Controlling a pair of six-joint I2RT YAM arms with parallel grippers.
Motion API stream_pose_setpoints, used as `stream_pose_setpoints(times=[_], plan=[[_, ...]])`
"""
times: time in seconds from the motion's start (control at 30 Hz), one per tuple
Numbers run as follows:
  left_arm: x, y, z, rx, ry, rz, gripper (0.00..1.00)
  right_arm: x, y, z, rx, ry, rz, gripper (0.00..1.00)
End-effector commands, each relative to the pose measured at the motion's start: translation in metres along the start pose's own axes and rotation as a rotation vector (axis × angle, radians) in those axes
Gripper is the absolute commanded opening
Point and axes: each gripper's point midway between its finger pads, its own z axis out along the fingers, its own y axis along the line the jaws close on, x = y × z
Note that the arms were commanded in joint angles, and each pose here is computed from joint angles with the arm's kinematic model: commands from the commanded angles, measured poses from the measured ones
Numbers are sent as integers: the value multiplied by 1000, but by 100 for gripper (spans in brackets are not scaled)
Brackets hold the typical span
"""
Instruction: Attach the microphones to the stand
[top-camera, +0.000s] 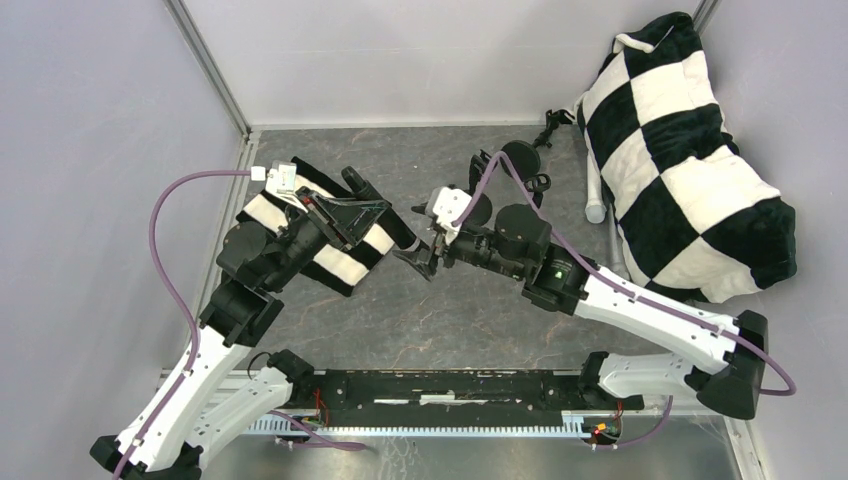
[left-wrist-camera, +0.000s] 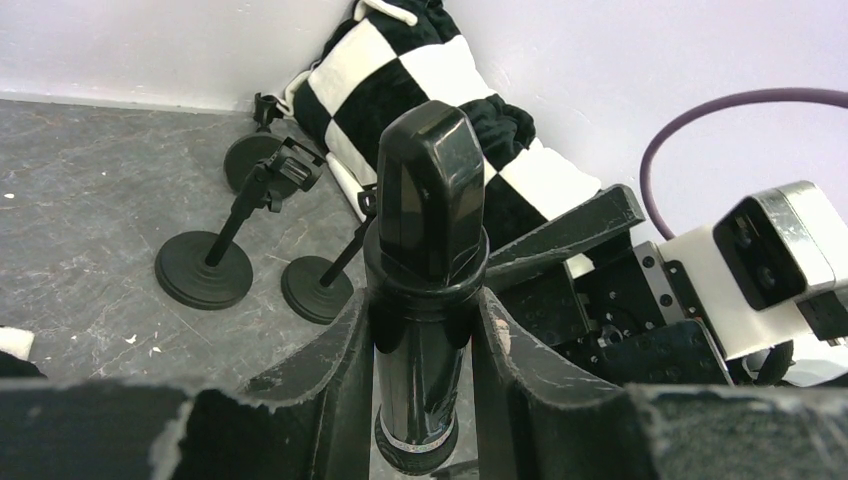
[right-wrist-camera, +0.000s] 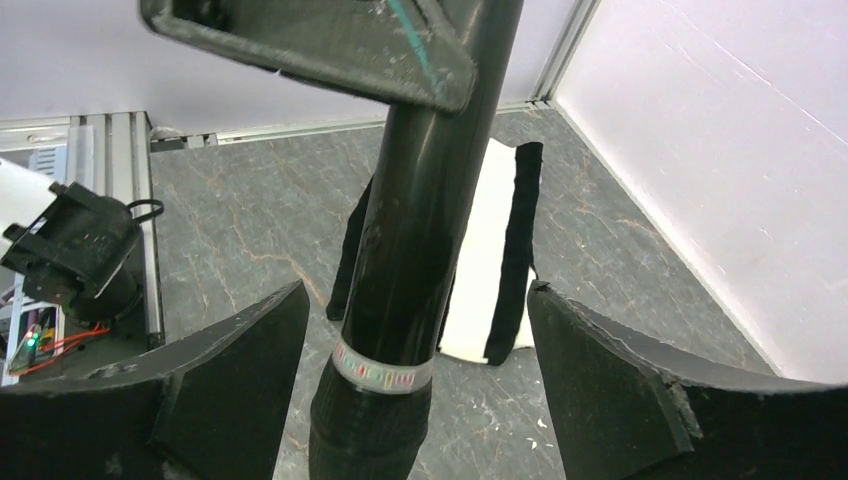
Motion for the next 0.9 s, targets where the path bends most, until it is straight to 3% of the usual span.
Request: stream_pose_setpoints(times=[0.0,0.33,0.5,0.57,0.63,0.77,0.87], plan=[[-9,-13,-3,55,-29,33,2,-24,-15,15,54,-39,25,85],[-7,-13,-4,55,-19,42,2,-13,-14,32,42,10,26,57],[-4,-12,-3,56,-10,41,3,-8,-13,34,27,30,-5,33],[-4,-12,-4,58,-6,42,12,-7,-15,32,38,34,-26,14],[-4,-14,-4,63,-5,43,29,-6,-20,28,63,35,-53,1],[-9,-16,-8,48,-4,47,77,-3,-31,16,115,35,-152,0],[-15,-20,-12,36,7,76,89,0,-43,2,168,55,-262,0]])
